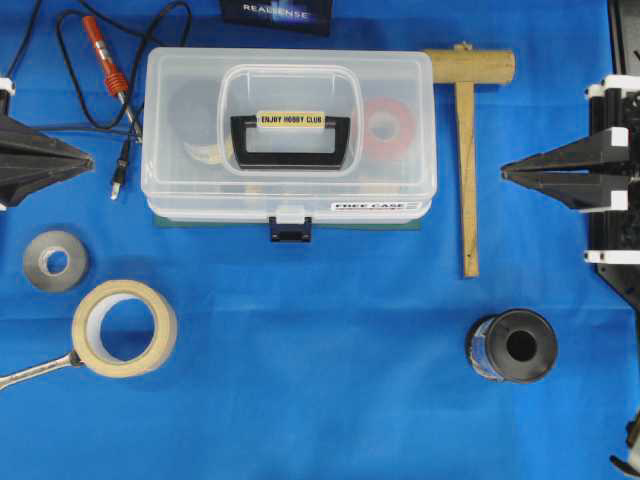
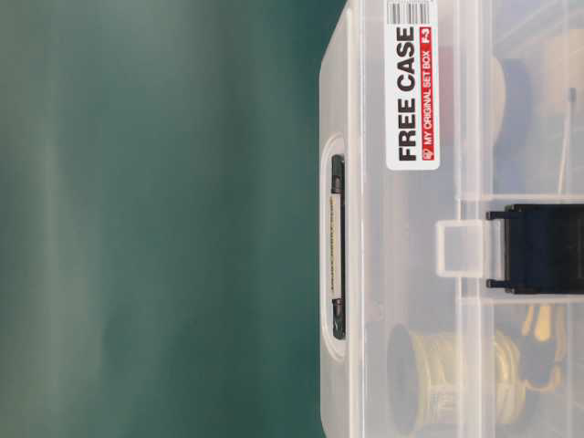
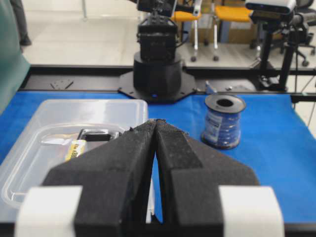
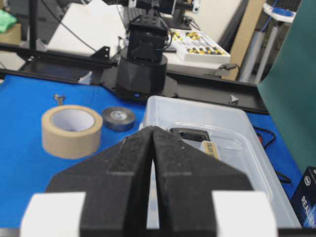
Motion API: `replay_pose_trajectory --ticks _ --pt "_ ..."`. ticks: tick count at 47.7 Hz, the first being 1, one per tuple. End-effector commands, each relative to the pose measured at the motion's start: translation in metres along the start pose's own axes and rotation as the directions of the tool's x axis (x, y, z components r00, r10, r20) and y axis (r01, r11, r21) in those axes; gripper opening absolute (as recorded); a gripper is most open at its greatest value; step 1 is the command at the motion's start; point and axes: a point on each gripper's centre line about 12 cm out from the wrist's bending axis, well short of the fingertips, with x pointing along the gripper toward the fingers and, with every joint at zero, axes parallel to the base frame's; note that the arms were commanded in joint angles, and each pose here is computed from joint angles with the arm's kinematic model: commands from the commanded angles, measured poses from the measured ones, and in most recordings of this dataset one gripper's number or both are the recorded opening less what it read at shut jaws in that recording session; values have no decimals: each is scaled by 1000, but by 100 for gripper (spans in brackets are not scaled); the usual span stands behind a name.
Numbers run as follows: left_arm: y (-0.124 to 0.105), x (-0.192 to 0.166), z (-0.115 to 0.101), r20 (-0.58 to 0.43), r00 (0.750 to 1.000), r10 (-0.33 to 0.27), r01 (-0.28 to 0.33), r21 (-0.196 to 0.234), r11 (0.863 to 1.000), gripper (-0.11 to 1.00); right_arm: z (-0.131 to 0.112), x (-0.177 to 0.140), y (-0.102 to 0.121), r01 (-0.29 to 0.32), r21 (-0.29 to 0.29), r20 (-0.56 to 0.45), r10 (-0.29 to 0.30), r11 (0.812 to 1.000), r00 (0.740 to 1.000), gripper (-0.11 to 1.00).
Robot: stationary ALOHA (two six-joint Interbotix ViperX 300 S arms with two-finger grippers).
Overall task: Open the tool box with both arms.
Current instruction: 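Move both grippers toward the left and right sides of the clear lid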
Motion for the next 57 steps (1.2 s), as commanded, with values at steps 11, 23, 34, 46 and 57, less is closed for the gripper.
replay_pose_trajectory --ticks 11,23,34,46,57 --pt "4 0 -3 -83 996 24 -23 7 1000 0 4 7 -10 50 13 -98 -48 999 994 0" --pt "27 -6 -36 -304 944 131 -134 11 991 1 -24 10 -24 131 49 -272 -113 990 956 1" --pt "45 -15 -62 -427 878 217 -225 32 974 49 -57 13 -44 237 62 -447 -185 970 875 54" --pt "53 -11 -92 -563 795 224 -237 52 970 86 -91 19 -62 309 40 -590 -227 950 775 85" --pt "59 2 -100 -564 791 238 -250 58 967 88 -104 31 -69 320 30 -633 -229 947 739 85"
